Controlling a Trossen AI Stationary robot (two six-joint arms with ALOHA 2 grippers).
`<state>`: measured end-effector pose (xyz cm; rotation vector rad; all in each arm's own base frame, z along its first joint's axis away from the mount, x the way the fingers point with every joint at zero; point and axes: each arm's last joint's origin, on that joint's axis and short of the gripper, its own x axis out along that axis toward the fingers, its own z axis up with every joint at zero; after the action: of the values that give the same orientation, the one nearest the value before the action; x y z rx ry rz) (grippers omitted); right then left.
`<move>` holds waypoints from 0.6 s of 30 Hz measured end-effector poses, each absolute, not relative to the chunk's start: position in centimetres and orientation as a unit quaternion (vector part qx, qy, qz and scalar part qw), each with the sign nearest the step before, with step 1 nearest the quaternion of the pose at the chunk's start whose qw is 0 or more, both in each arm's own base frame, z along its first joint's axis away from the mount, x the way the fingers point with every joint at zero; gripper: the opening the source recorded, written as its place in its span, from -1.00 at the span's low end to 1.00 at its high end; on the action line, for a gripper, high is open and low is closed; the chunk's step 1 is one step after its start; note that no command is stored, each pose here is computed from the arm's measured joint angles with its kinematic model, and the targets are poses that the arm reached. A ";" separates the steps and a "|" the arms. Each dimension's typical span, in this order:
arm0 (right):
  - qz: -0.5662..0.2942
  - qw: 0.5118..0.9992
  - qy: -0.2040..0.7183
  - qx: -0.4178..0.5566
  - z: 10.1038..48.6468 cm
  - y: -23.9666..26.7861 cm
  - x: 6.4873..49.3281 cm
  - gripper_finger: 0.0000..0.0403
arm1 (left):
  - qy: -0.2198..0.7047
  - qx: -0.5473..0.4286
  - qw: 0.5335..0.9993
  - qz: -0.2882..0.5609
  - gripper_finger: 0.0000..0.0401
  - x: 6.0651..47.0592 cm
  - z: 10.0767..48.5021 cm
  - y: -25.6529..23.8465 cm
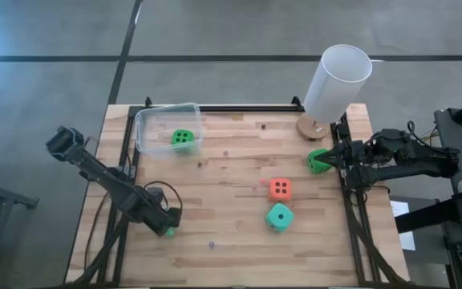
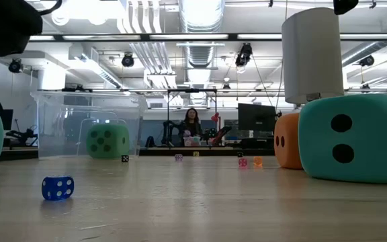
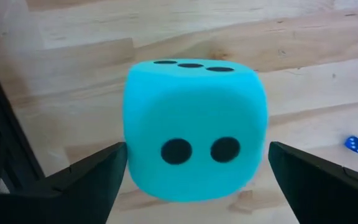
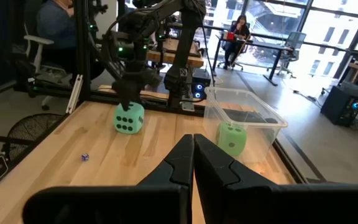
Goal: Pick & Place Dice
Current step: Put the left large blue dice into the transparent bin
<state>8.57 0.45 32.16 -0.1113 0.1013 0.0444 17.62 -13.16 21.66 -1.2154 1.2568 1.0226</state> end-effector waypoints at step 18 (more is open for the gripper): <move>0.022 0.997 0.051 -0.056 32.2 0.4 8.6 -0.96 | 0.549 -0.491 0.519 0.434 0.99 18.6 21.3 -13.3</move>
<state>8.57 0.45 32.15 -0.1114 0.1013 0.0444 18.60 -13.27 21.30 -1.1788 1.3176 1.0404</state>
